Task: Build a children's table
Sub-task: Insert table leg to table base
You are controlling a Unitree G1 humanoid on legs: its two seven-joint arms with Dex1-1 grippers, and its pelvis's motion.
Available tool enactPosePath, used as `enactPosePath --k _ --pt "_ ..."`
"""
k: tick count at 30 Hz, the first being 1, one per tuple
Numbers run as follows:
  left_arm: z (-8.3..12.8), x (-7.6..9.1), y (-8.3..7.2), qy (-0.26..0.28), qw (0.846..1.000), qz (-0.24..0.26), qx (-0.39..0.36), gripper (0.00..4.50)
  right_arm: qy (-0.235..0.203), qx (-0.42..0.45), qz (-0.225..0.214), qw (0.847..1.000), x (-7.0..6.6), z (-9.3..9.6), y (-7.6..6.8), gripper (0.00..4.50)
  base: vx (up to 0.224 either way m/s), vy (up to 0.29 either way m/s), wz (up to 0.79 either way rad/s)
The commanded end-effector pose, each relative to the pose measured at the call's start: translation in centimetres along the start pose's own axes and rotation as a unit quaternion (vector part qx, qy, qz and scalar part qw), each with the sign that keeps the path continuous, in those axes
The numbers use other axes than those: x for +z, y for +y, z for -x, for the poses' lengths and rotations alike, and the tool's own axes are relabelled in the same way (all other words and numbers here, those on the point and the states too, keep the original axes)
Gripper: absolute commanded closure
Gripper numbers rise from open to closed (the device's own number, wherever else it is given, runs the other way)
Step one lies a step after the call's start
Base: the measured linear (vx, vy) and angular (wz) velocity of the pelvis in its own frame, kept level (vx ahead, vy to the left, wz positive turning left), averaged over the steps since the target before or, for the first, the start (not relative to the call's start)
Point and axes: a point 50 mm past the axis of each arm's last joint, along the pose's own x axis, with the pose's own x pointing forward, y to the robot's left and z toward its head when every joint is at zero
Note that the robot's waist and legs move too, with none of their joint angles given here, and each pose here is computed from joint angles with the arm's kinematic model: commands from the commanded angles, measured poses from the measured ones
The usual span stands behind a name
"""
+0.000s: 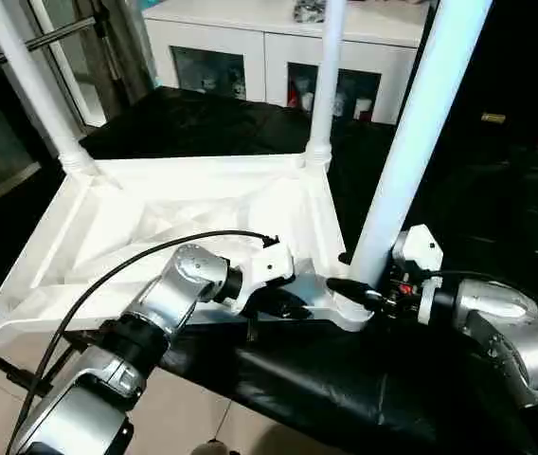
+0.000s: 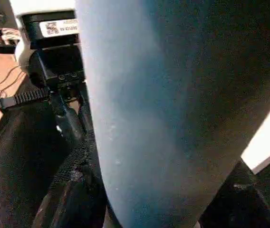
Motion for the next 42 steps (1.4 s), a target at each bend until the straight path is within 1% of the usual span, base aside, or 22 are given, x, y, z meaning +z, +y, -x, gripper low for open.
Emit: enactPosePath --k 1,3,4,5,7,9,10,12,13,14,15,16,20,23,24,26,33,36,39,40,41,42 --pt "0.2 2.6 0.3 -0.042 0.999 -0.033 0.009 4.5 0.078 0.001 -0.058 0.995 -3.7 0.0 0.7 2.59 0.0 0.0 0.0" --pt "0.2 2.7 0.3 -0.043 0.999 -0.03 0.012 4.5 0.08 -0.006 -0.062 0.995 -3.7 0.0 0.7 2.59 0.0 0.0 0.0" --pt "0.2 3.1 0.9 -0.038 0.998 -0.016 0.044 4.5 0.083 -0.07 -0.068 0.992 -3.8 -0.2 0.1 2.59 0.0 0.0 0.0" --pt "0.2 3.3 1.3 -0.035 0.997 -0.009 0.066 4.5 0.082 -0.109 -0.08 0.987 -3.8 -0.5 -0.1 2.59 0.0 0.0 0.0" --pt "0.2 3.6 1.7 -0.032 0.996 -0.002 0.089 4.5 0.081 -0.148 -0.095 0.981 -3.8 -0.7 -0.2 2.59 0.0 0.0 0.0" --pt "0.0 4.0 2.4 -0.023 0.992 0.01 0.122 4.5 0.093 -0.212 -0.121 0.965 -4.2 -1.1 -0.2 2.59 0.0 0.0 0.0" --pt "-0.2 4.3 3.0 -0.017 0.988 0.026 0.151 4.5 0.092 -0.233 -0.141 0.958 -4.2 -1.6 0.1 2.59 0.0 0.0 0.0" --pt "-0.7 4.7 3.7 -0.012 0.98 0.049 0.191 4.5 0.084 -0.26 -0.161 0.948 -4.2 -2.5 0.4 2.59 0.0 0.0 0.0" --pt "-1.2 5.1 4.0 -0.008 0.975 0.061 0.214 4.5 0.088 -0.281 -0.17 0.94 -4.2 -3.3 0.4 2.59 0.0 0.0 0.0" --pt "-1.4 5.2 4.1 -0.006 0.974 0.062 0.219 4.5 0.088 -0.286 -0.173 0.938 -4.3 -3.5 0.4 2.59 0.0 0.0 0.0" --pt "-2.5 5.7 4.3 0.003 0.969 0.059 0.24 4.5 0.091 -0.306 -0.18 0.93 -4.3 -4.5 0.5 2.59 0.0 0.0 0.0" --pt "-3.1 5.9 4.3 0.006 0.967 0.059 0.247 4.5 0.09 -0.316 -0.189 0.926 -4.3 -5.0 0.6 2.59 0.0 0.0 0.0" --pt "-4.5 6.4 4.2 0.005 0.963 0.069 0.261 4.5 0.1 -0.32 -0.194 0.922 -4.1 -6.0 1.2 2.59 0.0 0.0 0.0" --pt "-5.0 6.7 4.3 0.005 0.961 0.075 0.267 4.5 0.111 -0.326 -0.196 0.918 -4.2 -6.1 1.4 2.59 0.0 0.0 0.0" --pt "-5.0 7.0 4.5 0.002 0.961 0.076 0.268 4.5 0.111 -0.333 -0.202 0.914 -4.2 -6.0 1.3 2.59 0.0 0.0 0.0" --pt "-4.9 7.3 4.6 -0.002 0.962 0.072 0.262 4.5 0.108 -0.337 -0.205 0.912 -4.0 -5.9 1.0 2.59 0.0 0.0 0.0" --pt "-4.5 7.2 4.8 -0.004 0.965 0.069 0.254 4.5 0.103 -0.346 -0.203 0.91 -3.6 -5.8 0.3 2.59 0.0 0.0 0.0" --pt "-4.3 7.2 4.9 -0.004 0.965 0.069 0.255 4.5 0.107 -0.343 -0.196 0.912 -3.6 -5.8 0.3 2.59 0.0 0.0 0.0" --pt "-4.0 7.2 5.0 -0.007 0.966 0.066 0.251 4.5 0.104 -0.303 -0.21 0.924 -3.3 -6.1 0.7 2.59 0.0 0.0 0.0" --pt "-4.0 7.2 5.0 -0.008 0.966 0.066 0.25 4.5 0.102 -0.298 -0.21 0.926 -3.1 -6.1 0.8 2.24 0.0 0.0 0.0" --pt "-4.0 7.2 5.0 -0.008 0.966 0.066 0.25 4.5 0.102 -0.298 -0.21 0.926 -3.1 -6.1 0.8 2.03 0.0 0.0 0.0" --pt "-3.9 7.2 4.9 -0.014 0.968 0.064 0.243 4.5 0.1 -0.299 -0.206 0.926 -3.0 -6.1 0.7 2.03 0.0 0.0 0.0"
